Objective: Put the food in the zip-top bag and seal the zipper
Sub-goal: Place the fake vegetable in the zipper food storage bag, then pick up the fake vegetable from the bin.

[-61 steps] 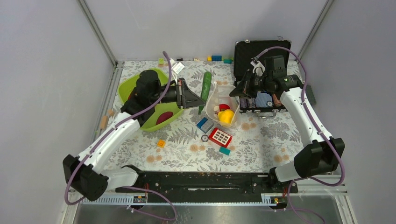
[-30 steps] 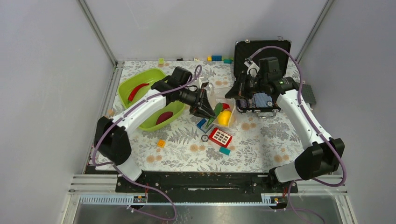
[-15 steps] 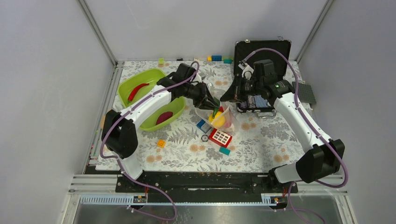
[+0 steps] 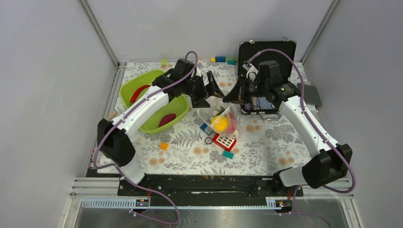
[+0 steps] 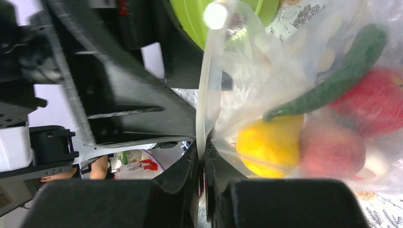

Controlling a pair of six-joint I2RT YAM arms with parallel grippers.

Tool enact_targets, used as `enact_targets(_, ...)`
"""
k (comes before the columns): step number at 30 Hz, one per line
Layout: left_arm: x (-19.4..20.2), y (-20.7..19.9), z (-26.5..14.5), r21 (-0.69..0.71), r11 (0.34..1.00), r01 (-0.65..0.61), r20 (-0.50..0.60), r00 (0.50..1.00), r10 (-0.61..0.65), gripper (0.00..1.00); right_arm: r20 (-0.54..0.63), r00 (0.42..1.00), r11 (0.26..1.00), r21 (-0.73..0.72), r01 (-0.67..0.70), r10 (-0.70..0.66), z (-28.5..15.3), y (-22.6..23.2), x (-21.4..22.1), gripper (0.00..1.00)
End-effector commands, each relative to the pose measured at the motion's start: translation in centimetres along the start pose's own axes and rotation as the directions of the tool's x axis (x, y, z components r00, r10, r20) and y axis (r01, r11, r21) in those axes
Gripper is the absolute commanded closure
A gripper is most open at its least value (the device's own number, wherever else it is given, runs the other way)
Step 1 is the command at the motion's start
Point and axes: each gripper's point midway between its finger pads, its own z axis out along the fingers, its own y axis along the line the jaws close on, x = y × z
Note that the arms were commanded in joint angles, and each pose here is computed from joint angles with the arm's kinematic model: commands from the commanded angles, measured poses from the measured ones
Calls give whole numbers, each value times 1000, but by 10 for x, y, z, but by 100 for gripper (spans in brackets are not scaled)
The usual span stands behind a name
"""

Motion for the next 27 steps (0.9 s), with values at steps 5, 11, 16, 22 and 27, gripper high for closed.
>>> enact_targets(5,11,-56,-90,92,921,-378,235,907,349,1,35,998,998,-29,59,-58,-5,13,-6,88)
enact_targets(11,-46,15,-123,-171,973,-153,429,878,213,1,35,996,996,31,83,-84,-7,1,-3,87)
enact_targets(16,-109,131,-139,-336,914,227,589,808,16,1,29,994,993,65,100,-102,-8,-7,1,86)
enact_targets(22,-155,217,-156,-481,744,463,709,705,20,1,29,993,988,109,111,-115,-9,-16,0,86)
enact_targets(27,-166,263,-175,-618,561,551,719,684,121,1,22,993,985,129,114,-118,-8,-22,1,86)
